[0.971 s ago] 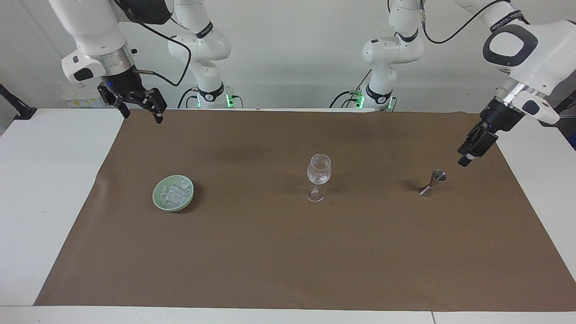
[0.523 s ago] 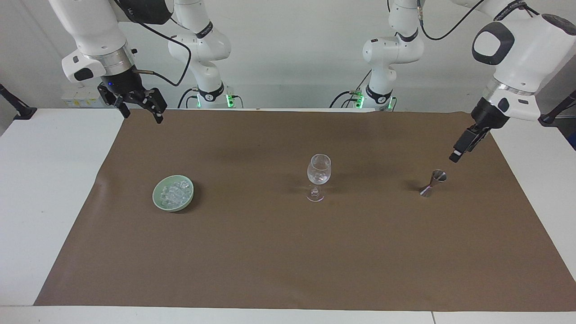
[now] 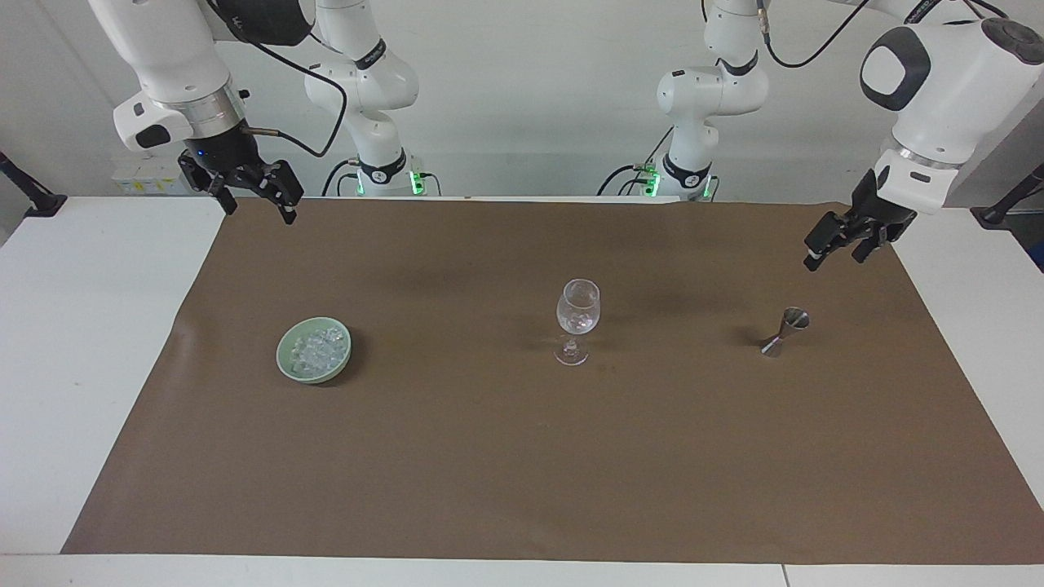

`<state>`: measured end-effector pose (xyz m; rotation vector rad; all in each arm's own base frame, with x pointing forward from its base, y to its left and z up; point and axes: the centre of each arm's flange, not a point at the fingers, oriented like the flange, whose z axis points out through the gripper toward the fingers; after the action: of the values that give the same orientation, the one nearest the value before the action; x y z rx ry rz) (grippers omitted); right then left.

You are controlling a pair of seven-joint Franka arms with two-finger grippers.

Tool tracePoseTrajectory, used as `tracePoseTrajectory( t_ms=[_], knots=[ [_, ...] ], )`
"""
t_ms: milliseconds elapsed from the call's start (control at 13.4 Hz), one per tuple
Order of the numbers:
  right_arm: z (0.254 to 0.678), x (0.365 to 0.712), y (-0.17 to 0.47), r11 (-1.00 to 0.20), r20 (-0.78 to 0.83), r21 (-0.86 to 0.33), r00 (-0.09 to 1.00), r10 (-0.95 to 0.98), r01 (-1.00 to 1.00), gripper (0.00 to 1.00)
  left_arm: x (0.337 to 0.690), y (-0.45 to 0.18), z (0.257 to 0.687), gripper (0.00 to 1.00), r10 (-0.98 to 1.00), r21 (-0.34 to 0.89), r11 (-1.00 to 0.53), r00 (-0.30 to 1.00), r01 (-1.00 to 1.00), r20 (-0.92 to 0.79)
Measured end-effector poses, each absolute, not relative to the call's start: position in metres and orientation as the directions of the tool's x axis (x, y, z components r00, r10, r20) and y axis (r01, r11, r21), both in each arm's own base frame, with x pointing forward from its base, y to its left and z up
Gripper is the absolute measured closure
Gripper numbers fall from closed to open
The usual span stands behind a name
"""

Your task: Pour wine and add ice with both arms

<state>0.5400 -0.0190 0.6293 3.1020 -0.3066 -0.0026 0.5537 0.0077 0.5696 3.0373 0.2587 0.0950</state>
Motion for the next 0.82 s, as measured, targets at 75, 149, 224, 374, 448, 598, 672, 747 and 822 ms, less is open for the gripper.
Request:
tracePoseTrajectory(
  t_ms=[75, 149, 224, 374, 448, 598, 672, 747, 822],
  knots=[
    [0.629, 0.540, -0.019, -0.980, 0.000, 0.025, 0.981, -0.196, -0.196, 0.00, 0.553, 0.008, 0.567, 0.00, 0.155, 0.093, -0.984, 0.987, 0.150, 0.045],
    [0.629, 0.540, -0.019, -0.980, -0.001, 0.025, 0.981, -0.196, -0.196, 0.00, 0.553, 0.008, 0.566, 0.00, 0.125, 0.090, -0.989, 0.991, 0.121, 0.041],
    [0.629, 0.540, -0.019, -0.980, -0.001, 0.025, 0.981, -0.196, -0.196, 0.00, 0.553, 0.010, 0.566, 0.00, 0.083, 0.087, -0.993, 0.996, 0.079, 0.042],
    [0.629, 0.539, -0.019, -0.980, -0.001, 0.025, 0.981, -0.196, -0.196, 0.00, 0.553, 0.017, 0.567, 0.00, 0.030, 0.083, -0.996, 0.998, 0.026, 0.049],
    [0.629, 0.539, -0.019, -0.980, 0.000, 0.025, 0.981, -0.196, -0.196, 0.00, 0.553, 0.020, 0.569, 0.00, 0.024, 0.083, -0.996, 0.998, 0.019, 0.053],
    [0.629, 0.539, -0.019, -0.980, 0.000, 0.024, 0.981, -0.196, -0.196, 0.00, 0.554, 0.020, 0.579, 0.00, 0.012, 0.080, -0.997, 0.998, 0.007, 0.069],
    [0.629, 0.539, -0.019, -0.980, 0.000, 0.024, 0.981, -0.196, -0.196, 0.00, 0.555, 0.018, 0.584, 0.00, 0.007, 0.077, -0.997, 0.998, 0.002, 0.069],
    [0.629, 0.539, -0.019, -0.980, 0.000, 0.024, 0.981, -0.196, -0.196, 0.00, 0.556, 0.018, 0.586, 0.00, 0.005, 0.074, -0.997, 0.998, 0.000, 0.068],
    [0.629, 0.539, -0.019, -0.980, 0.000, 0.024, 0.981, -0.196, -0.196, 0.00, 0.557, 0.018, 0.587, 0.00, 0.003, 0.071, -0.997, 0.998, -0.001, 0.068]
  ],
)
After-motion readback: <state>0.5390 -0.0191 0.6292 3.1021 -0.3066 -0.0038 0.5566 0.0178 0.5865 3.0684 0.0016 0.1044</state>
